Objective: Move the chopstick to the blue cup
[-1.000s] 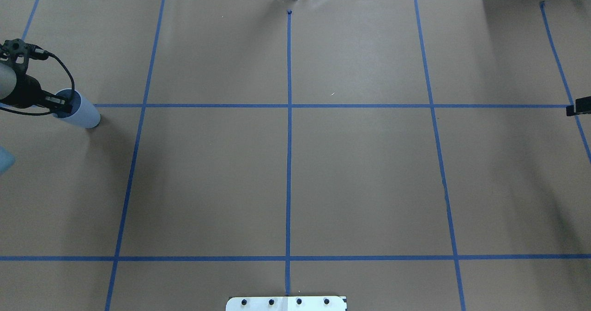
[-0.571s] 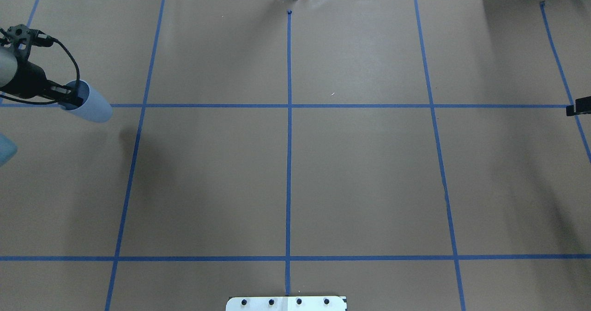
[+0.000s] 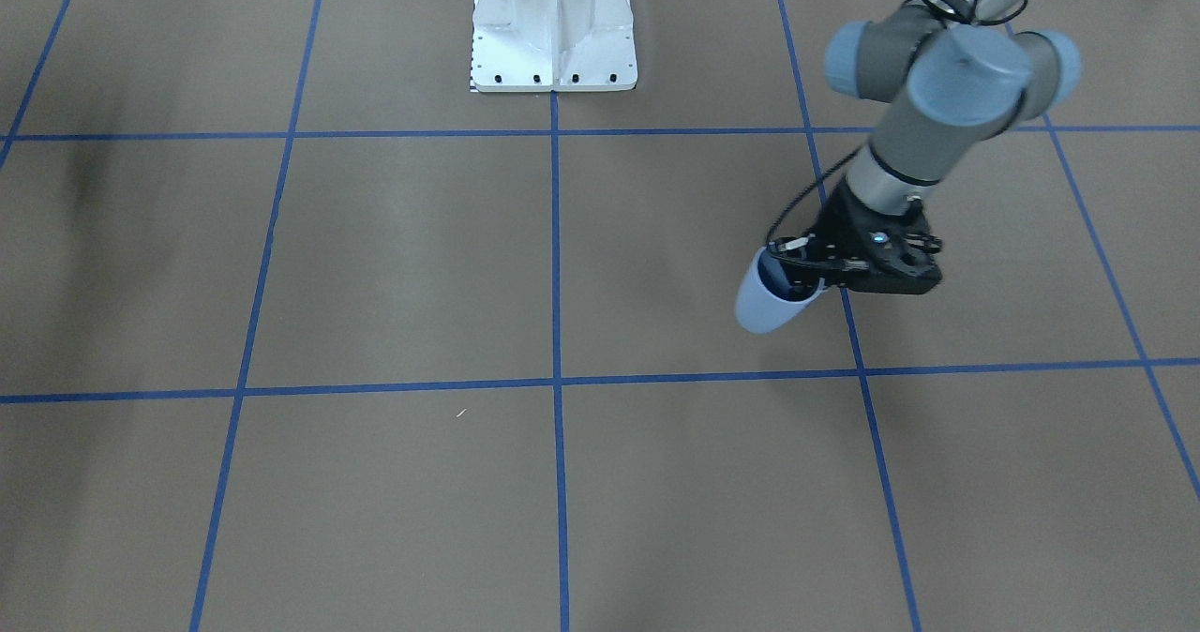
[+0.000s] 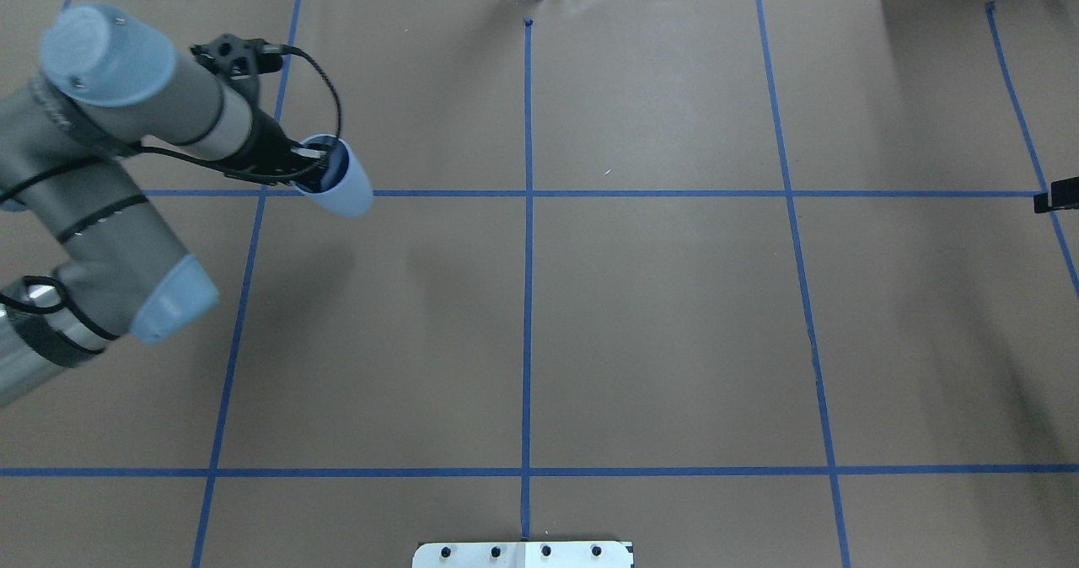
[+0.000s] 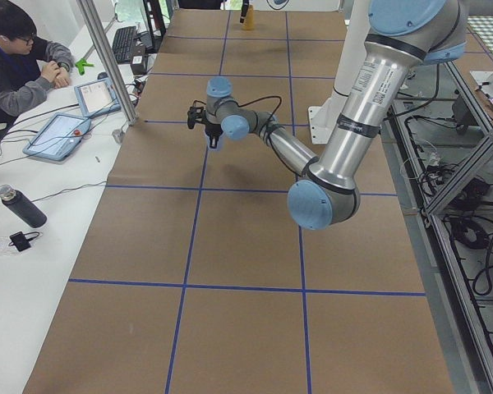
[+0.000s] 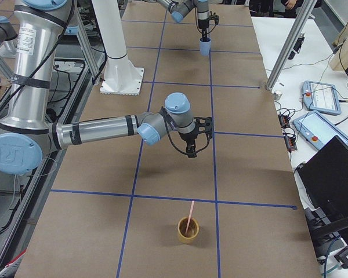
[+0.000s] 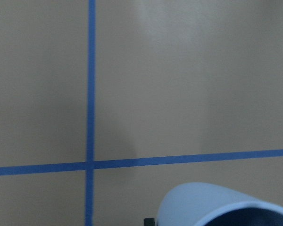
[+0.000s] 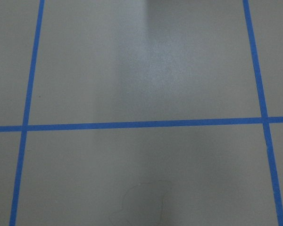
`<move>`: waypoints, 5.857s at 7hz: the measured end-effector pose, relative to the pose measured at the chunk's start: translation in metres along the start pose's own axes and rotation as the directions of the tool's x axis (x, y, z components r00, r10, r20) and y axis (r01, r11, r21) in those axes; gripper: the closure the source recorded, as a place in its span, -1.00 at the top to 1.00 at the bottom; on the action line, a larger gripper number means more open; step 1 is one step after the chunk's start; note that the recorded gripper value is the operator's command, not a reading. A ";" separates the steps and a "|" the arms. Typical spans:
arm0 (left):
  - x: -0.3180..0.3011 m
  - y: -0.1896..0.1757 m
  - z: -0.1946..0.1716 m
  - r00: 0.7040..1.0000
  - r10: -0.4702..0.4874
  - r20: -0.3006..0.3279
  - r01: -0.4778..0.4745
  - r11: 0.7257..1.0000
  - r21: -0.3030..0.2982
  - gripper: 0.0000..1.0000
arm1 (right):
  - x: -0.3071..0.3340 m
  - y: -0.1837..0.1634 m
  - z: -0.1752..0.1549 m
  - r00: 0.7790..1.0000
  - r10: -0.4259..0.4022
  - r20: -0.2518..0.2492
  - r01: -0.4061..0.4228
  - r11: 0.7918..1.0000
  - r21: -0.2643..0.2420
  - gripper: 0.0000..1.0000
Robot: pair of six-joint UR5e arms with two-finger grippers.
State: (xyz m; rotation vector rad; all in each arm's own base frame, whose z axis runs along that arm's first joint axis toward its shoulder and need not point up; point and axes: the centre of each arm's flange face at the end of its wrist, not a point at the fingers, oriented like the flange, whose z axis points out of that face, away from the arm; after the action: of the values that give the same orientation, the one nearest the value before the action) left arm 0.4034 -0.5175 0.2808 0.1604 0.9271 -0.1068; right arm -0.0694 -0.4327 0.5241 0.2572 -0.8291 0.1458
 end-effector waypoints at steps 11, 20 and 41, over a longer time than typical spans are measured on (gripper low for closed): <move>0.202 0.104 0.068 0.997 0.038 0.071 -0.036 0.999 -0.021 0.96 | 0.000 -0.001 0.000 1.000 0.002 0.000 -0.002 1.000 0.000 1.00; -0.132 -0.078 -0.120 0.878 0.458 0.137 -0.449 0.888 -0.095 0.96 | -0.001 -0.003 -0.006 1.000 -0.013 0.007 0.013 1.000 0.011 1.00; -0.595 -0.056 -0.174 0.812 0.568 0.135 -0.545 0.821 -0.171 0.96 | 0.218 0.030 -0.006 0.924 -0.322 -0.208 0.351 0.929 0.122 0.03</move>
State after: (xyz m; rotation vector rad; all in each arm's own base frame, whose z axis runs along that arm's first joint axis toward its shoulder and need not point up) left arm -0.0974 -0.5268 0.6509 0.2974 0.6704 0.4805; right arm 0.0734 -0.3966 0.6876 0.5241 -0.5785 -0.0892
